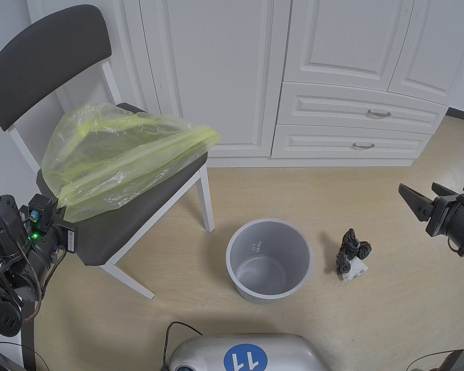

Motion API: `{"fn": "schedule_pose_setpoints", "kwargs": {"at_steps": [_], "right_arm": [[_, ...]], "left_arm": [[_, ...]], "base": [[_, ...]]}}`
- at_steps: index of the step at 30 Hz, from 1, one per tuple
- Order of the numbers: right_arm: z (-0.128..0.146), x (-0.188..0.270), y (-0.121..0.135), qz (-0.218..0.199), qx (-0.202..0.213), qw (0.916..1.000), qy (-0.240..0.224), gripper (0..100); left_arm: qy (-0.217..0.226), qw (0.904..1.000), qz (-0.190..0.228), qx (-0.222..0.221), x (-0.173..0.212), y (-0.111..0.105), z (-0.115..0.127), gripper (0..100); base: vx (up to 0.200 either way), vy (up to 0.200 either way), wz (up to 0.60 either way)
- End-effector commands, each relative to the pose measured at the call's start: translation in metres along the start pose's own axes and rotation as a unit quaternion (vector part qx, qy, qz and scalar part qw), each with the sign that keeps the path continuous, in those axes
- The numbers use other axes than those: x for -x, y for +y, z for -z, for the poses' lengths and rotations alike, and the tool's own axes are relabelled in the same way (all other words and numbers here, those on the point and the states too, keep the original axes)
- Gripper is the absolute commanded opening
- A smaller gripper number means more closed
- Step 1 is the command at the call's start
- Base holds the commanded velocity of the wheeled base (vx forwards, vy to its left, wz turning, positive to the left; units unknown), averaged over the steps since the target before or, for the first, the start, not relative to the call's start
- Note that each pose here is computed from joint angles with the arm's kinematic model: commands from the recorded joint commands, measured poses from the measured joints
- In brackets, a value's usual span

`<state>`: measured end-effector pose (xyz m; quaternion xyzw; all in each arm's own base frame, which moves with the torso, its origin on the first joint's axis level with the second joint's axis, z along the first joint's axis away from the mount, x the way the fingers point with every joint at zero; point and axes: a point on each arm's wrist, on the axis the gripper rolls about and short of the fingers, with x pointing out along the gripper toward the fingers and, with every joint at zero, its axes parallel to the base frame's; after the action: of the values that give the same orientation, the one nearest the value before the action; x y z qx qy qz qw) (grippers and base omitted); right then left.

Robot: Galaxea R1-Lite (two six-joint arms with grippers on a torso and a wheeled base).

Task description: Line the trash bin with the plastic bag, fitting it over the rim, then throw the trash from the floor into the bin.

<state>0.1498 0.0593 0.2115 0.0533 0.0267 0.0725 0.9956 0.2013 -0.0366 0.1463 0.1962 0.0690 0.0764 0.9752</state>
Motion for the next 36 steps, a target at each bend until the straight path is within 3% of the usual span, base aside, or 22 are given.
{"fn": "schedule_pose_setpoints", "kwargs": {"at_steps": [1,9,14,22,28,36], "right_arm": [[0.002,-0.001,0.0,0.001,0.001,1.0,0.004,100],[0.002,0.0,0.0,0.0,0.002,1.0,0.004,100],[0.003,0.0,0.0,-0.001,0.007,1.0,0.005,100],[0.007,0.001,0.005,-0.014,0.012,0.9997,0.014,100],[0.011,0.003,0.009,-0.026,0.016,0.9993,0.02,100],[0.011,0.003,0.009,-0.027,0.016,0.9993,0.021,100]], "left_arm": [[-0.023,0.9995,0.02,0.006,0.007,-0.005,-0.007,0],[-0.077,0.9919,0.084,0.057,0.021,-0.025,-0.032,0],[-0.106,0.9793,0.138,0.102,0.032,-0.041,-0.048,0],[-0.134,0.9566,0.189,0.176,0.049,-0.038,-0.058,0],[-0.16,0.9409,0.229,0.191,0.069,-0.04,-0.067,0],[-0.167,0.9325,0.257,0.191,0.079,-0.045,-0.068,0]], "base": [[0.0,0.0,0.0],[0.0,0.0,0.0],[0.0,0.0,0.0],[0.0,0.0,0.0],[0.0,0.0,0.0],[0.0,0.0,0.0]]}}
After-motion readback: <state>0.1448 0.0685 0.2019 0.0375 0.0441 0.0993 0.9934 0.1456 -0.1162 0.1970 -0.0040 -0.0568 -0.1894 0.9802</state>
